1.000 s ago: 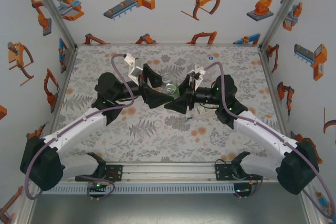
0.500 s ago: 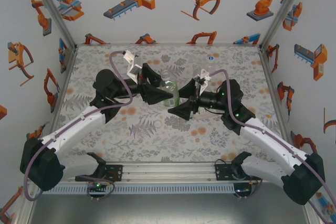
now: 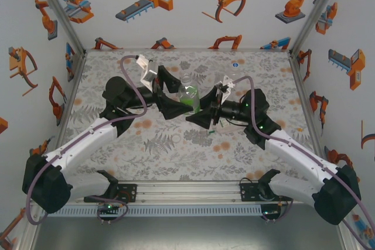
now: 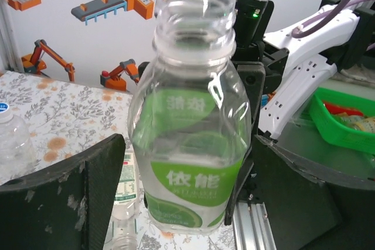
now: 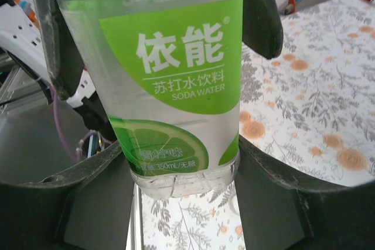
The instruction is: Screw on the bottle caps
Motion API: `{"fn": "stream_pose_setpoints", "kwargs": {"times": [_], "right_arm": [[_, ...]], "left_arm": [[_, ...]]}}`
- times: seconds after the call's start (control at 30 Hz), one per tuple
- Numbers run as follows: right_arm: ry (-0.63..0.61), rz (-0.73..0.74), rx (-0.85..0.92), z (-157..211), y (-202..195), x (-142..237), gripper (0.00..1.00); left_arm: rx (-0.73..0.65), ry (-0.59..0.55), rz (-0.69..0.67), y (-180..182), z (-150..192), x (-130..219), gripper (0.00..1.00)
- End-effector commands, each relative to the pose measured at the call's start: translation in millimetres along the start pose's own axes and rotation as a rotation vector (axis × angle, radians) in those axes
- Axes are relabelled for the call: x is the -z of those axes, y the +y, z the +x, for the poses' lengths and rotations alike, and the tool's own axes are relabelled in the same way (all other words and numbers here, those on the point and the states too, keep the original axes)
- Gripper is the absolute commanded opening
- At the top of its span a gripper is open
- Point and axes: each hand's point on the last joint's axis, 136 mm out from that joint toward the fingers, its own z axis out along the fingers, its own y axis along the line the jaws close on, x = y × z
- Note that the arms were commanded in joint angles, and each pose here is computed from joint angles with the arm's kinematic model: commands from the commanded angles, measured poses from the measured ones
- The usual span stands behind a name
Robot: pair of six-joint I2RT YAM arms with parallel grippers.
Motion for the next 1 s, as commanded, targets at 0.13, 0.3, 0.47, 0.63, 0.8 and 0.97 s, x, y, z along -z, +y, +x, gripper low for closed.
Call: {"fn": "stream_pose_setpoints", "kwargs": {"times": [0.13,0.3,0.47,0.63,0.8,0.97], "right_arm": [[-0.144,-0.035,0.032,-33,7,-7,0.40],[-0.154,-0.062,0.036,-35,12,-12,0.40],[-0.185,-0.067,0.035,-41,14,-13,0.40],[-0.215,-0.078,0.023,-46,15,-15,0.39],[-0.210,-0.067,0.016,-43,15,-11,0.62],[-0.128,0.006,-0.015,-18,11,0,0.76]], "left_arm": [[0.009,-0.064,0.033,-5,-10,-5,0.82],[0.031,-0.060,0.030,-1,-5,-9,0.80],[0.047,-0.057,0.039,1,1,-12,0.78],[0.057,-0.059,0.043,3,4,-13,0.68],[0.047,-0.042,0.012,6,5,-10,0.51],[0.022,0.029,-0.154,26,8,12,0.42]]}}
